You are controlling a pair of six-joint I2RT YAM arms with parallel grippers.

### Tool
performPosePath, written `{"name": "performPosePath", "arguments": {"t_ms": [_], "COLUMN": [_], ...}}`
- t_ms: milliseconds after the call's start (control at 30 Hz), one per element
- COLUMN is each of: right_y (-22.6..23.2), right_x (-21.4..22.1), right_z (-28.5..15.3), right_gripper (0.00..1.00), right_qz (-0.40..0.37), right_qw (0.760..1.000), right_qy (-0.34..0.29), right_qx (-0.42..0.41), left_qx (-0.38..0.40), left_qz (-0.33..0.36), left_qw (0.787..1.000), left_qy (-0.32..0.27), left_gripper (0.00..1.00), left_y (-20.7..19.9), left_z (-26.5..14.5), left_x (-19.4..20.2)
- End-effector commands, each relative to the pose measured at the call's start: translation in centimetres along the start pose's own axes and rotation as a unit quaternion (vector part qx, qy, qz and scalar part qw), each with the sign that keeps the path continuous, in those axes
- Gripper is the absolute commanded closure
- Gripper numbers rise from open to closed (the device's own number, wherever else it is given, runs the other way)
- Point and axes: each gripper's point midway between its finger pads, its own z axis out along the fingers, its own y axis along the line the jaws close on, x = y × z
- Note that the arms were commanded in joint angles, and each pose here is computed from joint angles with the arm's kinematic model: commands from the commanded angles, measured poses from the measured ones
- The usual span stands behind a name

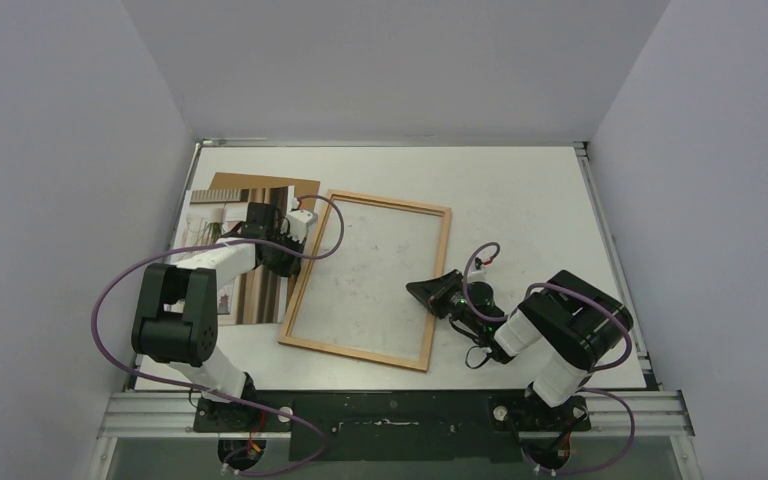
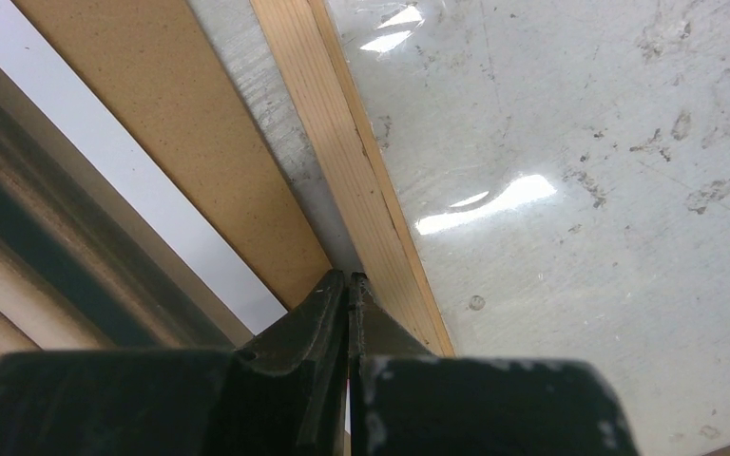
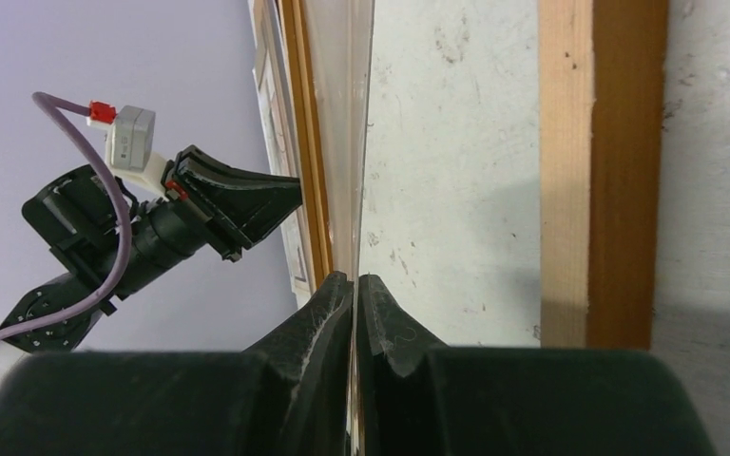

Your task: Put the photo into the frame

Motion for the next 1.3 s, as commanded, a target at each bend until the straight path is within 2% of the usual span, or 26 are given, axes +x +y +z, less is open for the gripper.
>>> {"name": "performPosePath", "arguments": {"t_ms": [0,500,933,1133,1267], "right_y": [4.5,9.1,6.6,4.5,4.7], "right_x": [0.2,-0.7,-0.1,-0.6,-1.1], "right_z": [-0.6,-1.5,-0.3,0.2,0.3], "right_gripper": [0.95,0.95,0.95,0.95,0.95], "right_qz": [0.003,0.037,0.006,-0.049,-0.085], "right_qw": [0.997,0.982,0.992,0.997,0.995], "right_qy": [0.006,0.003,0.008,-0.004,-0.013], "right_qx": [-0.083,-0.184,-0.128,-0.066,-0.041], "left_qx": [0.02,0.022,0.023,0.025,0.025], "left_qz": [0.008,0.011,0.011,0.01,0.011], "left_qw": [0.999,0.999,0.999,0.999,0.999], "left_qy": [-0.03,-0.029,-0.03,-0.032,-0.032], "left_gripper": [1.0,1.0,1.0,1.0,1.0], "left_y": [-1.2,-1.4,-1.5,-1.6,-1.6], "left_z": [-0.8,-0.7,-0.8,-0.8,-0.9], "left_x": [-1.8,-2.0,-2.1,-2.1,-2.2]}}
